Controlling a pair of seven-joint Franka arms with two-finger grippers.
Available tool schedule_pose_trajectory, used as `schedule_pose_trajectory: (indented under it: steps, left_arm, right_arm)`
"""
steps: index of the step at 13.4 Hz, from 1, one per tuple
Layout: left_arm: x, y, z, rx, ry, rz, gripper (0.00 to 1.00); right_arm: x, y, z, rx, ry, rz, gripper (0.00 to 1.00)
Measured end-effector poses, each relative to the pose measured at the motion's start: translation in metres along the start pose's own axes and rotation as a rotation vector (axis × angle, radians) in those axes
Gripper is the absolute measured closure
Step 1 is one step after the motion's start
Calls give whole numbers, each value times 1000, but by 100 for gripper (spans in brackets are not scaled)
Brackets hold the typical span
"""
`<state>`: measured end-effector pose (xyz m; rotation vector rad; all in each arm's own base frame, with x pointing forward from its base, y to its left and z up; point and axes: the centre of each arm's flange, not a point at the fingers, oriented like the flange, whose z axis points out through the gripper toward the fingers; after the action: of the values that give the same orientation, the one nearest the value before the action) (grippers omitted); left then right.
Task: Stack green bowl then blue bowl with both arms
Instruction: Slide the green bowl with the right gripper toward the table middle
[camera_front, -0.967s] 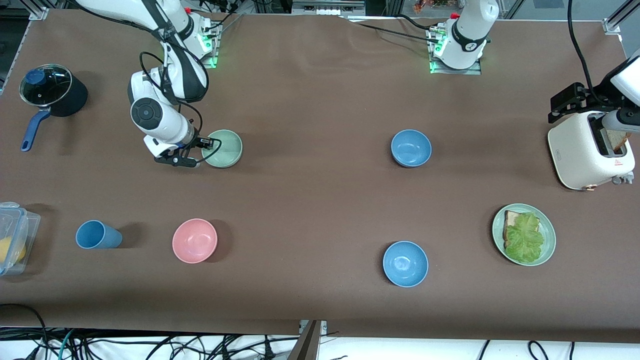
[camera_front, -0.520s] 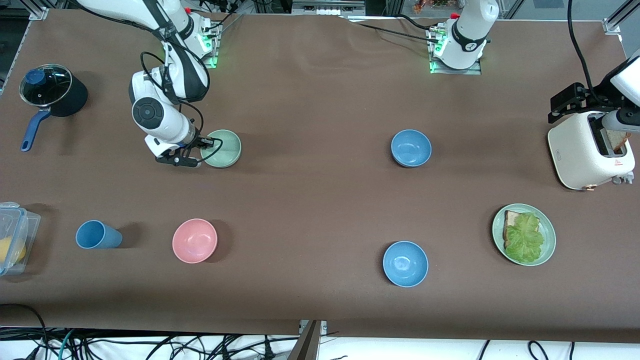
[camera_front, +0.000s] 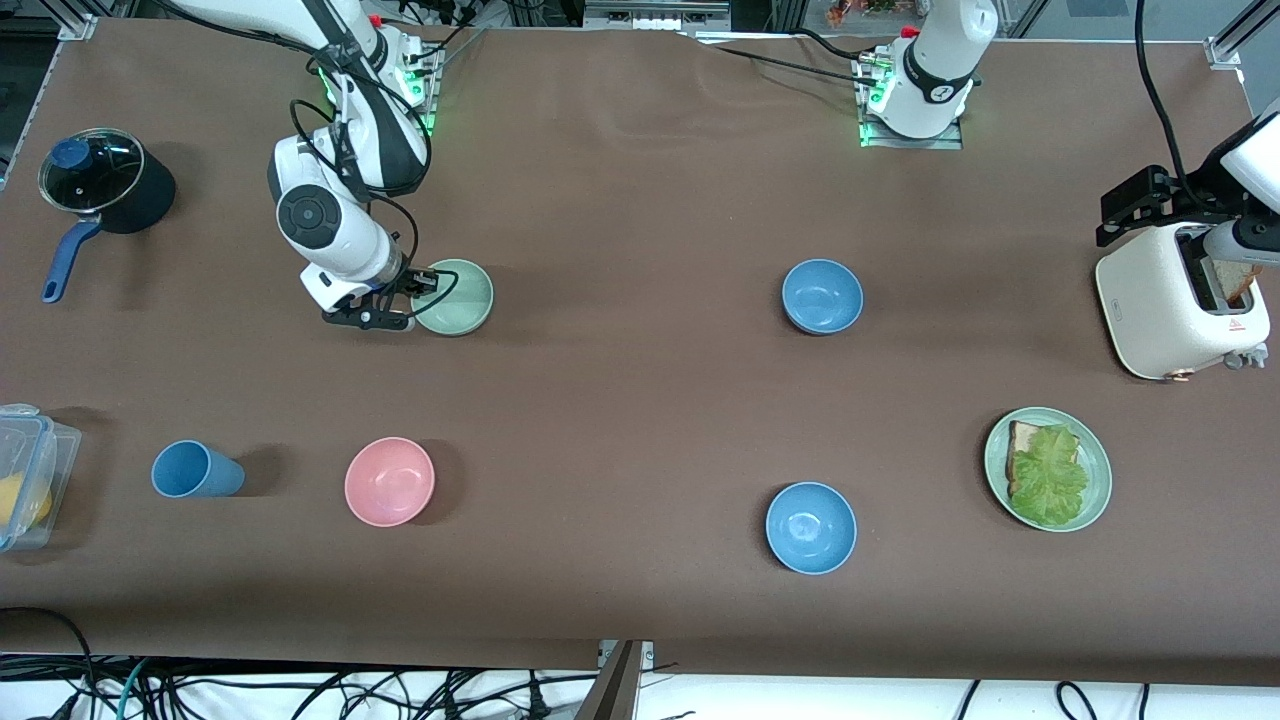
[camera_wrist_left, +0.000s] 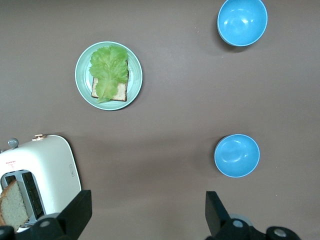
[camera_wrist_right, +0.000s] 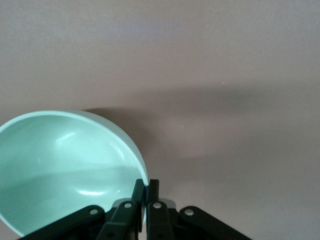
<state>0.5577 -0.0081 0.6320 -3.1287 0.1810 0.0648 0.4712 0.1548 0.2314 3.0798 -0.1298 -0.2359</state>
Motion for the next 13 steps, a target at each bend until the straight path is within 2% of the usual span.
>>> schedule_pose_trajectory:
  steps: [4,9,13]
  left_arm:
    - [0,0,0,0,-1,0,0]
    - [0,0,1,0,-1,0,0]
    - [1,0,1,0,-2,0,0]
  right_arm:
    - [11,-11,-25,20,49,-11,96]
    - [9,-46,-46,31,61,-5,96]
    - [-2,-116,-59,65,87,62,96]
